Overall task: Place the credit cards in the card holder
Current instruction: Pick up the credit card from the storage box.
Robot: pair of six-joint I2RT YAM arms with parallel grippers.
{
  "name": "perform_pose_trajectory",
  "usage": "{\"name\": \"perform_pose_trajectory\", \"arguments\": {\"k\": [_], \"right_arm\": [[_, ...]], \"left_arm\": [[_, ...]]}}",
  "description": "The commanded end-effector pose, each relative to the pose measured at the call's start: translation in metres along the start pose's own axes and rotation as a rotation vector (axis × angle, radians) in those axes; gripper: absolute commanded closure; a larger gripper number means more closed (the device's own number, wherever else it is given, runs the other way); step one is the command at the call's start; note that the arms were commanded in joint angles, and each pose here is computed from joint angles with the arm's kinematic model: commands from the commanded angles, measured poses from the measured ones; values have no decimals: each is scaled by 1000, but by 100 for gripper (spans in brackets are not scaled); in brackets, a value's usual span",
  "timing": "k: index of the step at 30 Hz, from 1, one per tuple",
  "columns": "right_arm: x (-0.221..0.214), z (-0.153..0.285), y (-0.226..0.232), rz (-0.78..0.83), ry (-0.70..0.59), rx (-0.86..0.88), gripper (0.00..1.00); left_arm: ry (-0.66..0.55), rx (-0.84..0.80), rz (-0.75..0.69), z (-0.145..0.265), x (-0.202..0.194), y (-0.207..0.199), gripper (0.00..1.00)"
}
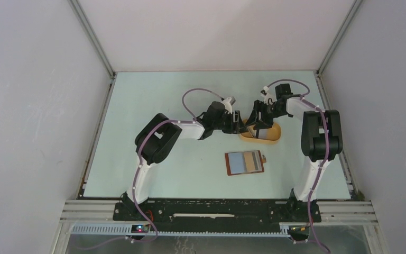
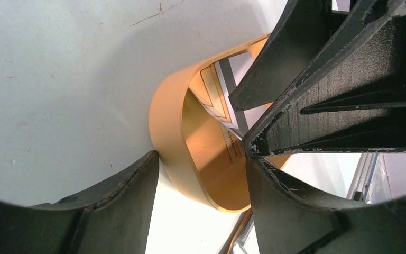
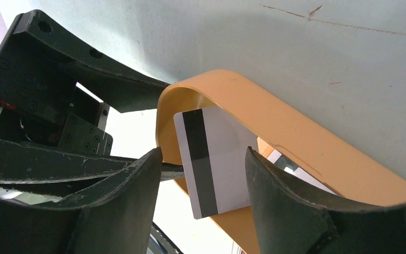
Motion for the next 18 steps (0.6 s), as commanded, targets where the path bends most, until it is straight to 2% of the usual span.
{"name": "perform_pose_trajectory", "arguments": {"k": [1,12,18], "right_arm": [[2,5,11,-1,12,134,30],[-5,10,1,-25,20,260,24],[-3,14,2,4,22,246,24]], "left_arm": [[-40,-6,-32,-7,14,-7,34],[-21,-25,-17,-14,13,-6,34],[-18,-28,-12,-16,13,-7,34]]}}
Point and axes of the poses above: each gripper's point midway between its finger pads, its own z axis back along the fingers, its own y axis along the line the jaws close on, x = y × z, the point moved 7 cm from there along z, back along the fingers, and after that the axes turned 10 degrees about z, right-handed, at the moved point
